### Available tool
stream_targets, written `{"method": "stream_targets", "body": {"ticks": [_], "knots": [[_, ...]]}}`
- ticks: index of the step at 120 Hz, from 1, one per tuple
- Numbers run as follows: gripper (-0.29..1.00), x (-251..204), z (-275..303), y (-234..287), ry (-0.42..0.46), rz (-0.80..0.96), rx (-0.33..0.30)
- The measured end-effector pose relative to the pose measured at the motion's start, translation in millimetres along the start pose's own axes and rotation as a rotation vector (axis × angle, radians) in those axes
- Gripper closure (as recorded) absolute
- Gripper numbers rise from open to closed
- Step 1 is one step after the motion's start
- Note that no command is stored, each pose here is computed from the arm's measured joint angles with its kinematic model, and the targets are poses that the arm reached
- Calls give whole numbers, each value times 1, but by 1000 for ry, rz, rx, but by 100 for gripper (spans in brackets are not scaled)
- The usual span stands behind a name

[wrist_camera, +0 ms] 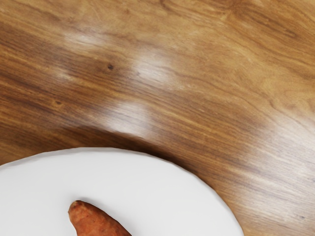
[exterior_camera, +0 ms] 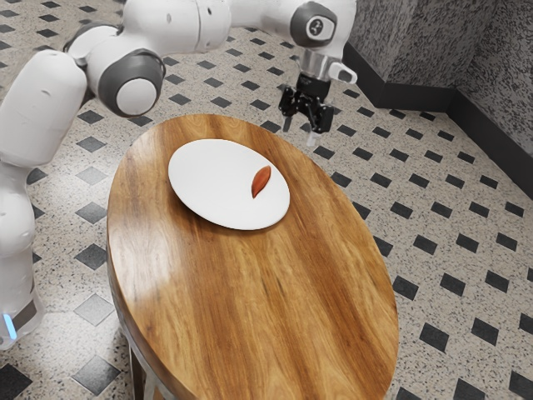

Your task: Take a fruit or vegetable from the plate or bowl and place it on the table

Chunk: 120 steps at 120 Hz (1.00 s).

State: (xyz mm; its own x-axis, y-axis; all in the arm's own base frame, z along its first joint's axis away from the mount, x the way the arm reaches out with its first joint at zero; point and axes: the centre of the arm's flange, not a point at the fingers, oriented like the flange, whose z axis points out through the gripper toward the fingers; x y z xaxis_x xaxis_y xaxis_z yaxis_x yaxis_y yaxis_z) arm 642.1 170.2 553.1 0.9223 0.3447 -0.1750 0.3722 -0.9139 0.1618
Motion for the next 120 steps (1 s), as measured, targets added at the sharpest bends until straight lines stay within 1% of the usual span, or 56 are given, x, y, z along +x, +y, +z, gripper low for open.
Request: {"method": "stream_targets", "body": {"ticks": [21, 54, 60, 84, 95, 120], "knots": [[0, 21, 40, -2, -60, -77, -7], [0, 37, 70, 13, -63, -133, 2], [0, 33, 73, 15, -69, -141, 8], [0, 20, 52, 17, -36, -167, 13], [0, 3, 49, 15, -39, -177, 14], [0, -10, 78, 8, -73, -197, 20]]}}
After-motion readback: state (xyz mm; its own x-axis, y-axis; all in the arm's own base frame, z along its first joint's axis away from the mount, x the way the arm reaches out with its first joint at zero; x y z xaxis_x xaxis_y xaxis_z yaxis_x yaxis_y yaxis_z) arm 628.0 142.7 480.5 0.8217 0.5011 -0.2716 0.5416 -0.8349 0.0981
